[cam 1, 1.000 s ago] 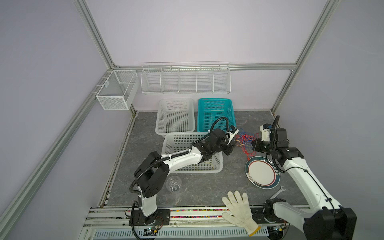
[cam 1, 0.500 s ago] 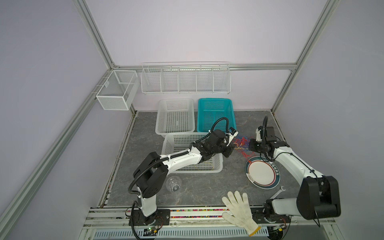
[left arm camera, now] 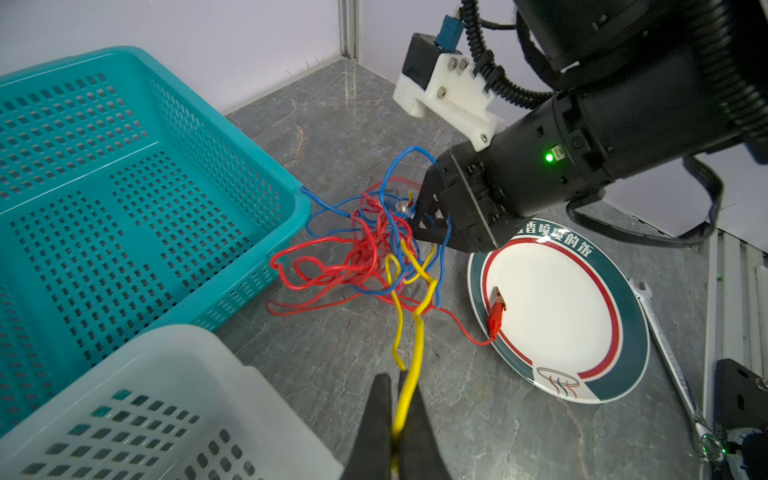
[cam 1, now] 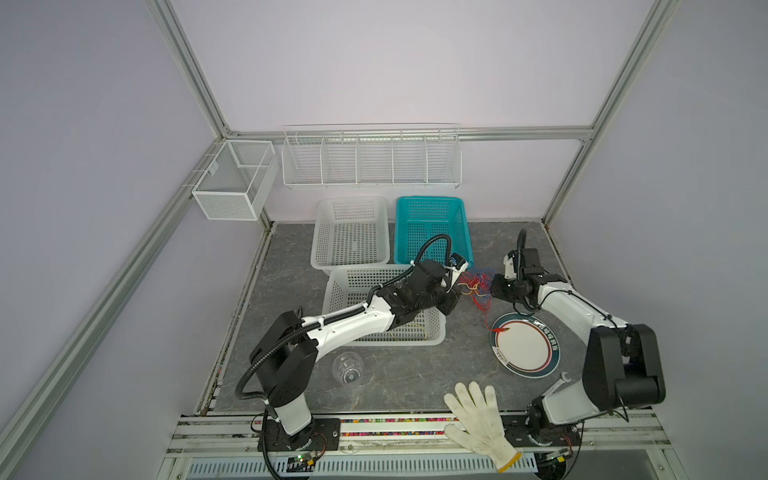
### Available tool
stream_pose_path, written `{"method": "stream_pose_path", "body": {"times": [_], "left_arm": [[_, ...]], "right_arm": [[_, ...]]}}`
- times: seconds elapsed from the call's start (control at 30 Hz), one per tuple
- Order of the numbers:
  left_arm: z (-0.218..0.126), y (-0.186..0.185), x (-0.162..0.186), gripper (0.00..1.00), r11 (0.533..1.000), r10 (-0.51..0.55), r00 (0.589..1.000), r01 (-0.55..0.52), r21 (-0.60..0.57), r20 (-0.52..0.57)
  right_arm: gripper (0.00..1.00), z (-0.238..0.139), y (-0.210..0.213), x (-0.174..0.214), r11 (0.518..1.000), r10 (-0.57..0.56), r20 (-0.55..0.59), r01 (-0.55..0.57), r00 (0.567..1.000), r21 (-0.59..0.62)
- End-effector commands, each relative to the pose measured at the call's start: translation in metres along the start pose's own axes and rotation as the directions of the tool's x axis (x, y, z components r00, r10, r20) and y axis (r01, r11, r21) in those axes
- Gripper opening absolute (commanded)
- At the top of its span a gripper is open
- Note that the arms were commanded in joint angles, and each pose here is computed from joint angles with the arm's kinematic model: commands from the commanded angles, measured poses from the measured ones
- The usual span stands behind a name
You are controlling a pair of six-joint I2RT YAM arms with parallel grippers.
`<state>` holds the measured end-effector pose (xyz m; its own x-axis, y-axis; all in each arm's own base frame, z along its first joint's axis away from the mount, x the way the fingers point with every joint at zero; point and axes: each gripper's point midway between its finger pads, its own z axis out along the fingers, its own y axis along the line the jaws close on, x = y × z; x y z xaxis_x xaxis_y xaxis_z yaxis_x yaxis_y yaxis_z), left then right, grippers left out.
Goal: Untangle the cables
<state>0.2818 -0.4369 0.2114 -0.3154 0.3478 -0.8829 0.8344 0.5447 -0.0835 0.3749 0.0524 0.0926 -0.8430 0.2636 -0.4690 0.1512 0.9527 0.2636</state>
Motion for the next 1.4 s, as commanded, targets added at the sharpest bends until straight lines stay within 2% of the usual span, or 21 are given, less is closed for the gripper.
{"method": "stream_pose_path", "body": {"times": [0.0,0.13,0.5,0.7,0.8,1.37], "left_arm": [[-0.028,0.01,-0.029,0.0,0.997,0.034,0.997,-0.029,-0.066,0.074],[-0.016,0.011,-0.02,0.0,0.998,0.026,0.999,-0.024,-0.063,0.036],[0.001,0.012,-0.011,0.0,0.998,0.018,1.0,-0.018,-0.067,-0.003],[0.004,0.01,-0.014,0.0,0.999,0.01,1.0,-0.01,-0.052,0.004],[0.005,0.008,-0.015,0.0,0.999,0.006,1.0,-0.005,-0.04,0.007],[-0.001,-0.008,-0.028,0.0,0.999,0.0,0.998,-0.003,0.05,0.057]], "right_arm": [[0.42,0.001,-0.034,-0.015,0.99,0.026,0.052,-0.033,0.998,0.134],[0.57,-0.011,-0.02,-0.017,0.998,0.02,0.072,-0.024,0.997,0.06],[0.81,-0.08,-0.01,-0.024,1.0,-0.005,0.211,0.0,0.977,0.024],[0.98,-0.107,0.031,-0.025,0.978,-0.033,0.268,0.087,0.963,-0.192],[0.98,-0.104,0.036,-0.025,0.974,-0.043,0.253,0.096,0.967,-0.203],[0.97,-0.016,0.057,-0.02,0.948,-0.026,0.099,0.056,0.995,-0.313]]}}
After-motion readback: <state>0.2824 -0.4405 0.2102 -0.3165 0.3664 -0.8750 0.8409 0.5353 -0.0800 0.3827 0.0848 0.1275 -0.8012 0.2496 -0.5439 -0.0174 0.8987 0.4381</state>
